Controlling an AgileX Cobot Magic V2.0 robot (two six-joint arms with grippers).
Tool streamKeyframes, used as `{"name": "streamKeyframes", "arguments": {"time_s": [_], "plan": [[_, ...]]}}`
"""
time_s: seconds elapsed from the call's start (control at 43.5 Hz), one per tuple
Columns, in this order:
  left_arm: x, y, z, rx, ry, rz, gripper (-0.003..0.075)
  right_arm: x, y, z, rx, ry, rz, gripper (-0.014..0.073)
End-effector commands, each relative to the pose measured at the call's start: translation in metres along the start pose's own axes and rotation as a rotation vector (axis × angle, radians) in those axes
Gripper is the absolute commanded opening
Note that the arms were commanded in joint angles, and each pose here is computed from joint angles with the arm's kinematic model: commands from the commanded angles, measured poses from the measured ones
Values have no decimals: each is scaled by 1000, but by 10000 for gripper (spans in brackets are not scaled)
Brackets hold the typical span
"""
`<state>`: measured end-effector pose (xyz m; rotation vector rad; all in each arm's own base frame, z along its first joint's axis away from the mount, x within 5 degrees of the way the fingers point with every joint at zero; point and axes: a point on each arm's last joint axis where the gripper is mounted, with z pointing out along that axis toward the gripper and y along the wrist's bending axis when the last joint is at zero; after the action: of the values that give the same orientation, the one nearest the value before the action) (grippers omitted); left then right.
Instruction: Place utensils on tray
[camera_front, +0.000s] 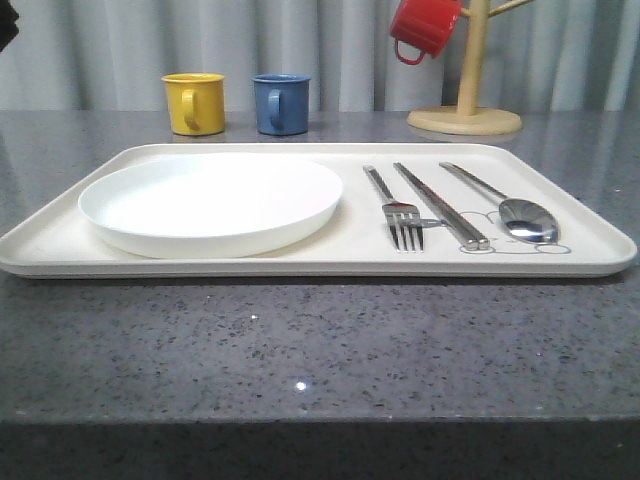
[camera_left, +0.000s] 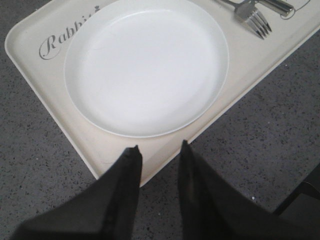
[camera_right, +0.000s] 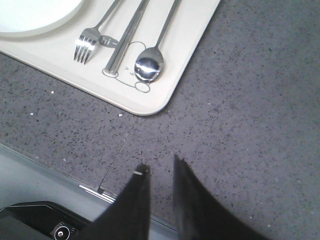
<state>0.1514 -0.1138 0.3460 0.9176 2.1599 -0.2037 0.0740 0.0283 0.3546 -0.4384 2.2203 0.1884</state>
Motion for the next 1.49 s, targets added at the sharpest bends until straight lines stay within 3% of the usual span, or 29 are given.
{"name": "streamKeyframes", "arguments": {"time_s": [0.0,0.023,0.644,0.805,0.989,1.126,1.241,1.333,1.471], "plan": [[-12,1,-10,-11,-106,9,6,-11,-2,-4,21,-90,-15,-64],[-13,1,-10,-12,-108,9,-18,-11,-2,-4,21,-91,-15,-75],[-13,0,-14,-10,-134,10,-18,-11,-2,-4,19,-94,-14,-69],[-1,13,-30,-98,-212,-23,-18,-11,-2,-4,19,-94,-14,-69],[46,28,-54,-298,-432,-140,-18,-11,-2,-4,20,-94,-14,-69],[101,19,-61,-461,-572,-166,-18,-11,-2,-4,20,-94,-14,-69],[155,4,-44,-578,-648,-198,-18,-11,-2,-4,20,-94,-14,-69],[179,-2,-30,-643,-730,-231,-18,-11,-2,-4,20,-94,-14,-69],[196,-3,-14,-655,-816,-287,-18,-11,-2,-4,20,-94,-14,-69]]}}
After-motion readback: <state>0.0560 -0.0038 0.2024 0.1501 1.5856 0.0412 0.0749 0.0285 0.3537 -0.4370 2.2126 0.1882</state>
